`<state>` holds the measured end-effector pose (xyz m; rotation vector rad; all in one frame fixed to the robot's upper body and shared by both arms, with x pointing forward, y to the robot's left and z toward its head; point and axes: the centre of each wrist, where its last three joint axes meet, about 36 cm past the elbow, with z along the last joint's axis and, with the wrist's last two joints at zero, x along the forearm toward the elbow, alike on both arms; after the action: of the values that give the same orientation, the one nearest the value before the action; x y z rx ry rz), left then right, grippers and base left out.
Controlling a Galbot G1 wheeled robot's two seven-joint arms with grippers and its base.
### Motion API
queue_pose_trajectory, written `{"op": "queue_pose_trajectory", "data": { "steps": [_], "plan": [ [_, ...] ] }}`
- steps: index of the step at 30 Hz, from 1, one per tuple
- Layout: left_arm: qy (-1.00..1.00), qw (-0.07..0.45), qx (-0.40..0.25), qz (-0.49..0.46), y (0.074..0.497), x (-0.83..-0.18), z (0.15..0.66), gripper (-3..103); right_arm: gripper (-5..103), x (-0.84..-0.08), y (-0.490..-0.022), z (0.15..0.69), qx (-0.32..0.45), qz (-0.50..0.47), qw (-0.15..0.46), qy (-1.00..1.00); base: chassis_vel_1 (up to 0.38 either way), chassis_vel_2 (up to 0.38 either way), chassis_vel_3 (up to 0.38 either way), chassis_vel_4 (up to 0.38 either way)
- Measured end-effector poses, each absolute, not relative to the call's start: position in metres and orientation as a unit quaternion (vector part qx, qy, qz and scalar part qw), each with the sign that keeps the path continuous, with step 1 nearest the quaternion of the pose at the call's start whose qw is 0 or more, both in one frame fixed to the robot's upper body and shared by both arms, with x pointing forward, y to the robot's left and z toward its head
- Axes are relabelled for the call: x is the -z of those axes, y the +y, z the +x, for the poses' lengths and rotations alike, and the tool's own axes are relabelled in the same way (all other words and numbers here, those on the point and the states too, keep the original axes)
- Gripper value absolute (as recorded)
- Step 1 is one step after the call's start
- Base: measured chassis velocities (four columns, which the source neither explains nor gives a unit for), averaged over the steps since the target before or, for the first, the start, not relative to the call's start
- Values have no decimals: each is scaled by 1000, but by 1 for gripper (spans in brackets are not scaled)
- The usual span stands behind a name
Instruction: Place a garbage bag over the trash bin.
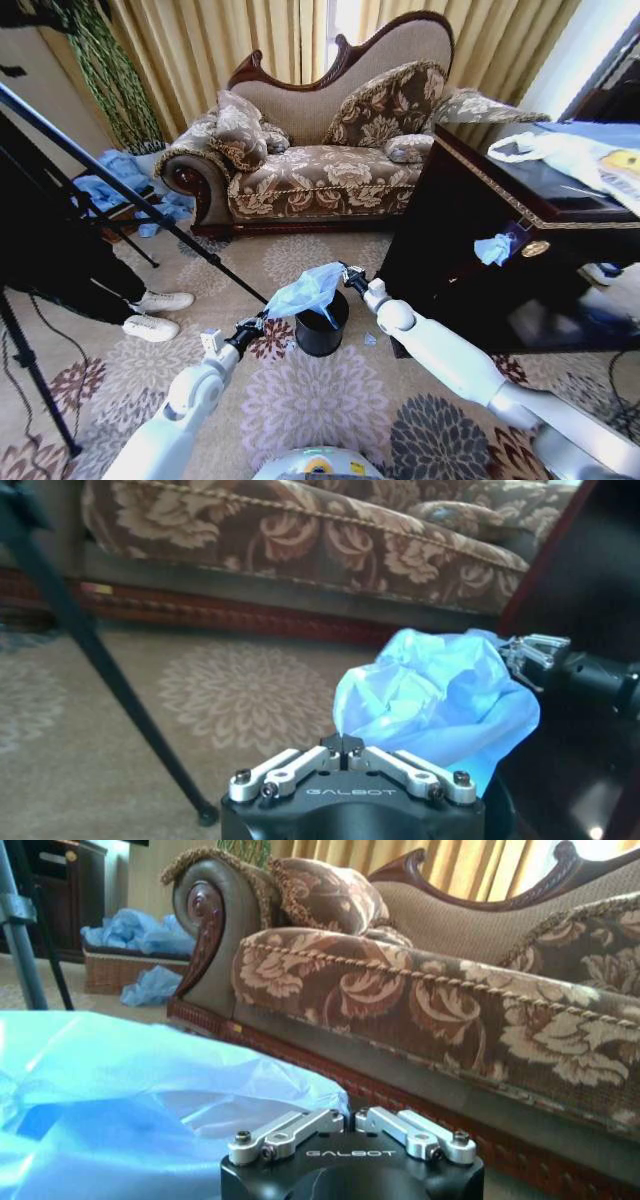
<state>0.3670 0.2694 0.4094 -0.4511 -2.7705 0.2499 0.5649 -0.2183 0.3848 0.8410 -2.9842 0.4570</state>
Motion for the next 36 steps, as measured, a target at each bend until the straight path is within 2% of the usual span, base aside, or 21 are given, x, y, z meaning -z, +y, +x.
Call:
{"op": "queue_pose_trajectory", "data": {
  "steps": [8,20,29,36],
  "plan": [
    [-963,175,-91,-183,242,-401,362,0,0,-369,-248,545,-151,272,28,-950,0,0,0,0],
    [-957,208,-65,-188,245,-373,352,0,0,-343,-295,526,-169,258,51,-950,0,0,0,0],
    [-955,231,-50,-177,252,-343,353,0,0,-311,-299,507,-163,262,64,-949,0,0,0,0],
    [-958,226,-47,-171,251,-336,353,0,0,-292,-294,496,-155,270,58,-949,0,0,0,0]
  ]
}}
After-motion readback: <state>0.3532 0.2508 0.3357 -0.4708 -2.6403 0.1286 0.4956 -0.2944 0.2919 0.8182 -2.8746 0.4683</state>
